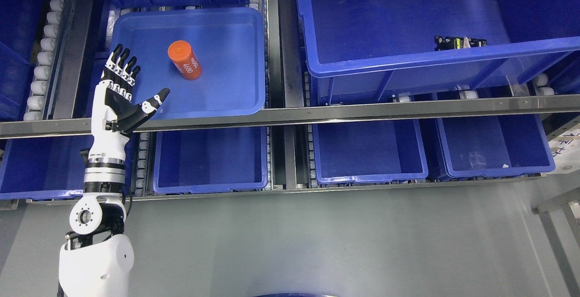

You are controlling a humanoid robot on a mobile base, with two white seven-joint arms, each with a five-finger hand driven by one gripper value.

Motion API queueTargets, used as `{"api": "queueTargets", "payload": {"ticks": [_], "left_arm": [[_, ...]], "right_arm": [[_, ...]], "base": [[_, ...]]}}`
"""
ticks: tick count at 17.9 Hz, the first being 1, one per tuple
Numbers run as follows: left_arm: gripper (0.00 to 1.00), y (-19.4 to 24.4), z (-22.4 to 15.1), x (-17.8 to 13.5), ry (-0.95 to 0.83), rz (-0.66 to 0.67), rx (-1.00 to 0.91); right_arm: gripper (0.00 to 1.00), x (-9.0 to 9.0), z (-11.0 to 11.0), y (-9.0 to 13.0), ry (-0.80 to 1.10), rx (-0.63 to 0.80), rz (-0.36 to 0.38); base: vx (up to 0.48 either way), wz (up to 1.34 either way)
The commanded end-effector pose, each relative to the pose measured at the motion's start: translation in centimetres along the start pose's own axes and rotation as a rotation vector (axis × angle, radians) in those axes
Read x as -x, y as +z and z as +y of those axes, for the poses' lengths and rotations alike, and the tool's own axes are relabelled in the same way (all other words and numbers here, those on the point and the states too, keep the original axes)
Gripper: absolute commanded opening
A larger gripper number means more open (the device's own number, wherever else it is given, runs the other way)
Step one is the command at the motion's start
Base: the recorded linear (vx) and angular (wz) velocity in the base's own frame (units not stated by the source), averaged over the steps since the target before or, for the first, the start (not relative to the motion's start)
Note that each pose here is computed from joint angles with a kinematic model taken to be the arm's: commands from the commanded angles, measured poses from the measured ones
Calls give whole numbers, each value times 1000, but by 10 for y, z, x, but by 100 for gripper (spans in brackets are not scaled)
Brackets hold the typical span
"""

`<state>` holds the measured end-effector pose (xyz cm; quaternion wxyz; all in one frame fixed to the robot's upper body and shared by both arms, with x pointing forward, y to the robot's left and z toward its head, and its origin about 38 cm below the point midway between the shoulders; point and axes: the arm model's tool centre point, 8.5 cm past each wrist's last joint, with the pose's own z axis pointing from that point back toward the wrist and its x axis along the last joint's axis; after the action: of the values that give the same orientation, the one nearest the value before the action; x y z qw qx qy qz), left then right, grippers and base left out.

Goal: Grab orange capacitor from left shelf to right desk
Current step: 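Reach the left hand toward the orange cylinder in the blue bin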

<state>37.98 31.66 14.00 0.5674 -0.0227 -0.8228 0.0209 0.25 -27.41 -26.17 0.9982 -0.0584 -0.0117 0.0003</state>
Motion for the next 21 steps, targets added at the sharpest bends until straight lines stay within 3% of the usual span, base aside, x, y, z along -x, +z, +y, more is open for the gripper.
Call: {"api": "queueTargets", "payload": {"ticks": [1,8,14,21], "left_arm": [[100,-2,4,-3,-16,-5,7],[100,-3,5,-3,-42,8,76],[100,-17,27,0,-155,81,171],[95,-18,1,8,-156,116,361]], "right_arm": [[100,7,-11,0,-8,18,2],[100,7,-11,0,-8,17,3],[100,7,-11,0,-8,17,3],[100,7,-11,0,-8,18,2]], "base": [[0,0],[22,2],[87,24],[71,41]]}}
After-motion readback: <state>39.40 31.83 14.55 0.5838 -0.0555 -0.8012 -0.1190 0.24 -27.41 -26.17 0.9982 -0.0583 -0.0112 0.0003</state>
